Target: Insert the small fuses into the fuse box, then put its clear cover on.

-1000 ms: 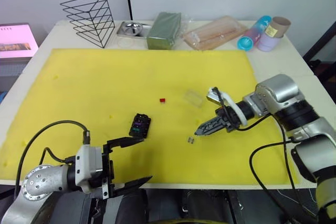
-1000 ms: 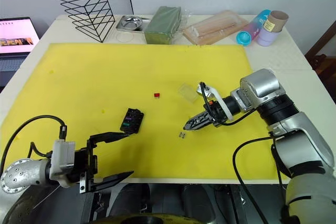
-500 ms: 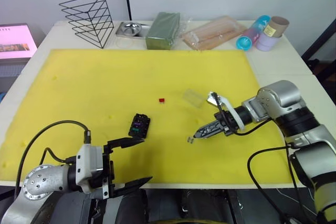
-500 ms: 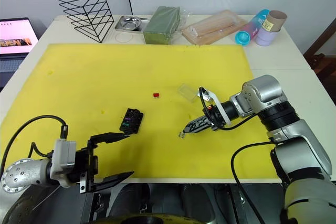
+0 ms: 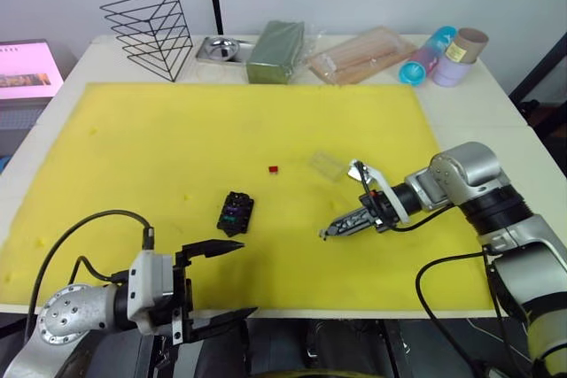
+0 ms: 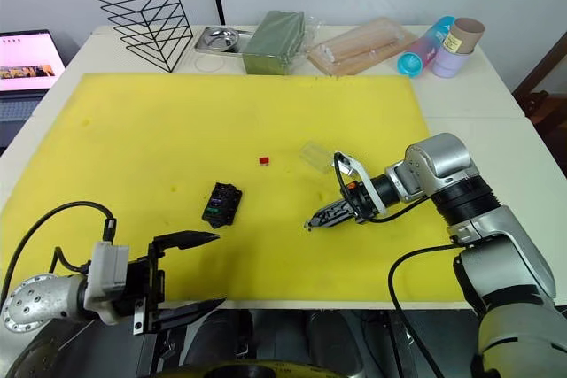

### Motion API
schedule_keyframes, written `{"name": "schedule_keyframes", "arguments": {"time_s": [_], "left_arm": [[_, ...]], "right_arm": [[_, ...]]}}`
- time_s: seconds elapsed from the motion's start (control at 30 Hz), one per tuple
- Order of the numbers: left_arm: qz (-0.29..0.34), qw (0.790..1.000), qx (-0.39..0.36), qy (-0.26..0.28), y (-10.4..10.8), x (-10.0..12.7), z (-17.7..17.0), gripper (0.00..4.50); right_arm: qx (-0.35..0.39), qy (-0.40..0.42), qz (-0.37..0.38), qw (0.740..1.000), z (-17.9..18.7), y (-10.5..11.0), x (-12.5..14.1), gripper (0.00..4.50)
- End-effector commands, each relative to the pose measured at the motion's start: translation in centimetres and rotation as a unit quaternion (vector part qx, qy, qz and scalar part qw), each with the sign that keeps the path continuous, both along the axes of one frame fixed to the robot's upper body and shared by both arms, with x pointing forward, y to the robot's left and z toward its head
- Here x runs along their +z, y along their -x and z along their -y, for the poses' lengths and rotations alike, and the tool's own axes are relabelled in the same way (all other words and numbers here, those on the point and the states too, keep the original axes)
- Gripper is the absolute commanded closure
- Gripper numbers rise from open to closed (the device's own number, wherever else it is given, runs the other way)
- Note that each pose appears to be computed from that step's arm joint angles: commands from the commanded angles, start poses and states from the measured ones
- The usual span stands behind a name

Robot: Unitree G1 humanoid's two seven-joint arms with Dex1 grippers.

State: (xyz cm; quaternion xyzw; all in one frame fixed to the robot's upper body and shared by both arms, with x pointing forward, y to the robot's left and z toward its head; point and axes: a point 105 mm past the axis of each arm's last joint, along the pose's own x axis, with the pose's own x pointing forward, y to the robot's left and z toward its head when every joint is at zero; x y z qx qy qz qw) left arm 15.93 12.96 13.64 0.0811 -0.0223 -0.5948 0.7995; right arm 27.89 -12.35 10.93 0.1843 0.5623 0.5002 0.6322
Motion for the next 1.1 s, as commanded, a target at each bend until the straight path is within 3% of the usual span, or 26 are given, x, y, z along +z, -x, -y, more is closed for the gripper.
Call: {"name": "schedule_keyframes", "arguments": {"time_s": [0.03,1.1], "left_arm": [[0.018,1.000,-0.010,0.004,0.3,0.7,0.3,0.00],[0.020,1.000,-0.004,0.002,0.5,0.3,0.2,0.00]], "right_arm": [[0.007,-0.009,0.012,1.000,0.0,-0.2,0.8,3.38],[0.015,-0.005,0.018,1.000,-0.1,-0.7,-0.2,3.38]]}}
